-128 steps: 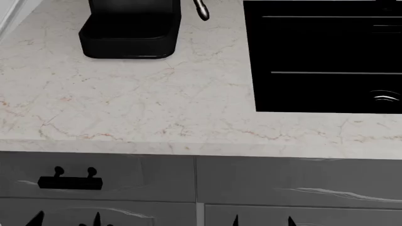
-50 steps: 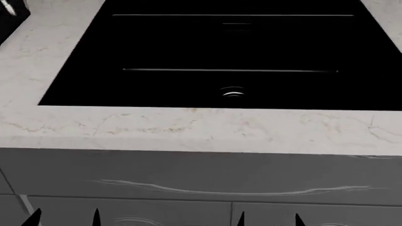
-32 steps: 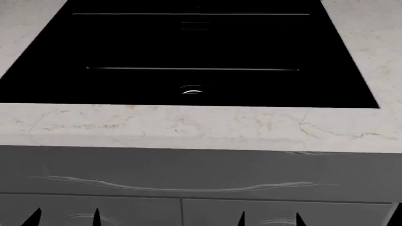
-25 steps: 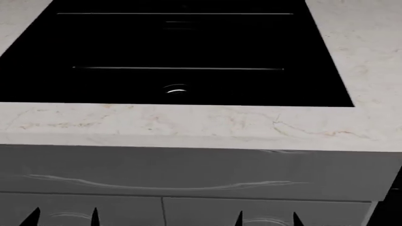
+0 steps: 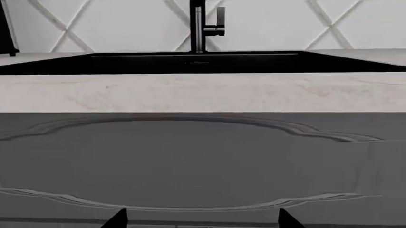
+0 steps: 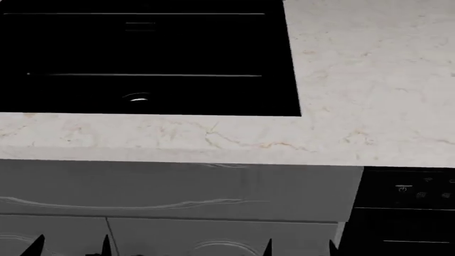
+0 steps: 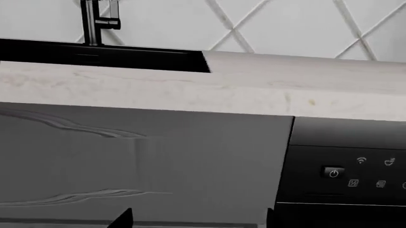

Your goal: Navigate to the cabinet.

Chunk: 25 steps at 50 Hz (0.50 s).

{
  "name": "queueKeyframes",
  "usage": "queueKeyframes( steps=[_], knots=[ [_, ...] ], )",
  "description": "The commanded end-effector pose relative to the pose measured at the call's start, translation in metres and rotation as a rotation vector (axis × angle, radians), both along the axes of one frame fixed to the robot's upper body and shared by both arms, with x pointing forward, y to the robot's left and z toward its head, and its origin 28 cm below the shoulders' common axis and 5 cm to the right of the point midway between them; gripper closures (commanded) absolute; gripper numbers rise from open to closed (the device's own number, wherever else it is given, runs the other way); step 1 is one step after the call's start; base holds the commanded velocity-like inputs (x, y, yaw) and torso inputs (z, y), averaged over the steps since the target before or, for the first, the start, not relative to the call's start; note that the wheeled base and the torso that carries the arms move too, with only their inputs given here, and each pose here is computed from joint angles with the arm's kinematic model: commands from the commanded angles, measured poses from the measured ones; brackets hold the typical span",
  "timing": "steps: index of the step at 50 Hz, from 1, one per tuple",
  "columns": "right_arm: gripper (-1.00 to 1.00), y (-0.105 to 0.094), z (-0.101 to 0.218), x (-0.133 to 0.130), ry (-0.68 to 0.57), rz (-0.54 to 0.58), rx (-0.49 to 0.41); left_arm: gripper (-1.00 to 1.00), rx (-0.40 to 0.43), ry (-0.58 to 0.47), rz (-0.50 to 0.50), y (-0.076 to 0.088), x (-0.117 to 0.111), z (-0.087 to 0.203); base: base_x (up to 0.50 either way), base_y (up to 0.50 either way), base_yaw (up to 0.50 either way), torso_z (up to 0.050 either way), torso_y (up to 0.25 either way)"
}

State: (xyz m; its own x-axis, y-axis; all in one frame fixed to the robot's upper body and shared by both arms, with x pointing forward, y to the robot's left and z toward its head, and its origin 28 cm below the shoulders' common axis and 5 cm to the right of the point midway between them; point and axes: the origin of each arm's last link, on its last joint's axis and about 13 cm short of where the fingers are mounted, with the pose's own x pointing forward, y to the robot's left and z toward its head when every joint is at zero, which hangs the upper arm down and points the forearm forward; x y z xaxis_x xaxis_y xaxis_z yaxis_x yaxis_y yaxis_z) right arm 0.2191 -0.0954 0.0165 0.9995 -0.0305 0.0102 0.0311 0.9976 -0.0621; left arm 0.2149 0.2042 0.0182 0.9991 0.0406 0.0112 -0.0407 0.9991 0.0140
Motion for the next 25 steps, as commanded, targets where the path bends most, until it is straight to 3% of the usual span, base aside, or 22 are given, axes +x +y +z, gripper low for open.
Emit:
queueKeyframes(
  steps=[1,25],
  knots=[
    [-1.00,-0.0001,-0.0002,-0.0005,-0.001,-0.002,-0.008,-1.00,0.001,0.000,0.000,-0.0002,-0.0005,0.0000,-0.02,-0.50,0.00,0.000,0.000],
    [-1.00,0.0002,0.0001,-0.0010,-0.004,0.001,-0.010,-1.00,-0.002,0.002,0.000,0.0000,-0.0007,0.0007,-0.03,-0.50,0.00,0.000,0.000]
  ],
)
